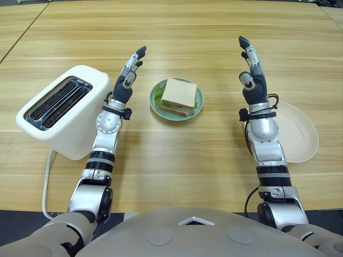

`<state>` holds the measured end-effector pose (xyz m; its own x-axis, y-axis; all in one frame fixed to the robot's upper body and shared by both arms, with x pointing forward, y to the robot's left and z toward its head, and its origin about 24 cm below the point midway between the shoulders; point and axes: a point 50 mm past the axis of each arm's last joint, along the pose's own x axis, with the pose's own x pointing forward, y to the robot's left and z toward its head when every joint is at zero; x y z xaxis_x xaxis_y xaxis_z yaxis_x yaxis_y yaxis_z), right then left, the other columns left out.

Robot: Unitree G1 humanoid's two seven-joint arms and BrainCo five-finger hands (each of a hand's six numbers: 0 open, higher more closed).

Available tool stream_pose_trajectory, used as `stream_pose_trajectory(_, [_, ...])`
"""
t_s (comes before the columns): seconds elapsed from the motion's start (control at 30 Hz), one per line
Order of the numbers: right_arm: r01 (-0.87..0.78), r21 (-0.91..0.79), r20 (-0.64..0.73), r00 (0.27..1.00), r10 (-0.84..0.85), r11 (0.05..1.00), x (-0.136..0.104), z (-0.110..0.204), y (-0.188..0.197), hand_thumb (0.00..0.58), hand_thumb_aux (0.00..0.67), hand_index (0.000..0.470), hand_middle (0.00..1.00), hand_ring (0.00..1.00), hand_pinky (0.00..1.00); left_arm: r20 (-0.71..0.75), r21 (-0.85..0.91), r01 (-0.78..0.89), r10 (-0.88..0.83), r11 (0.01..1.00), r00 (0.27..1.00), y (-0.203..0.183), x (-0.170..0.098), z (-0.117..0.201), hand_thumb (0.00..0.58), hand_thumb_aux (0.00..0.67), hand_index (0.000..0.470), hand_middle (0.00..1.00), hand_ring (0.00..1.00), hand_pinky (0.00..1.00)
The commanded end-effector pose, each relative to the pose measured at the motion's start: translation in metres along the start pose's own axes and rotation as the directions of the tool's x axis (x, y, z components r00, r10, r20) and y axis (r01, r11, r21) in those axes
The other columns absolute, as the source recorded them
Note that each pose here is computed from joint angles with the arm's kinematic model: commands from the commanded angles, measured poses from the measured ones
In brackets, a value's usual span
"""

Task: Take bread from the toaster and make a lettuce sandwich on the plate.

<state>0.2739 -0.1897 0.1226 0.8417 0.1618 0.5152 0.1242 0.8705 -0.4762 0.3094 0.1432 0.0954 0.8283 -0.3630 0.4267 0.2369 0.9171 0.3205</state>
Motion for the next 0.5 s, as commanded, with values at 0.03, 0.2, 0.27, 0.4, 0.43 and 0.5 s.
stream_pose_trajectory(0.03, [-0.064,-0.044,0.056,0.996,0.066,0.997,0.004,0.004,0.010,0.000,0.000,0.000,0.00,0.00,0.00,-0.024,-0.026,0.023,-0.024,0.999,0.999,-0.002,0.003,-0.007,0.000,0.000,0.000,0.00,0.00,0.00])
stream_pose_trajectory(0.2, [-0.086,-0.032,0.057,0.994,0.088,0.996,0.009,0.000,0.019,0.000,0.000,0.000,0.00,0.00,0.00,-0.039,-0.033,0.012,-0.014,0.999,0.999,0.004,-0.001,-0.011,0.000,0.000,0.000,0.00,0.00,0.00])
stream_pose_trajectory(0.27, [-0.083,-0.031,0.057,0.995,0.084,0.996,0.009,-0.001,0.018,0.000,0.000,0.000,0.00,0.00,0.00,-0.036,-0.037,0.017,-0.018,0.999,0.999,0.003,0.000,-0.011,0.000,0.000,0.000,0.00,0.00,0.00])
stream_pose_trajectory(0.4, [-0.086,-0.026,0.050,0.995,0.087,0.996,0.008,-0.003,0.020,0.000,0.000,0.000,0.00,0.00,0.00,-0.042,-0.036,0.031,-0.033,0.999,0.999,0.002,0.003,-0.014,0.000,0.000,0.000,0.00,0.00,0.00])
stream_pose_trajectory(0.43, [-0.087,-0.023,0.048,0.995,0.088,0.996,0.009,-0.004,0.021,0.000,0.000,0.000,0.00,0.00,0.00,-0.049,-0.038,0.031,-0.033,0.999,0.998,0.002,0.002,-0.015,0.000,0.000,0.000,0.00,0.00,0.00])
stream_pose_trajectory(0.5, [-0.096,-0.016,0.054,0.994,0.097,0.995,0.011,-0.002,0.023,0.000,0.000,0.000,0.00,0.00,0.00,-0.053,-0.036,0.018,-0.020,0.999,0.998,0.005,-0.001,-0.015,0.000,0.000,0.000,0.00,0.00,0.00])
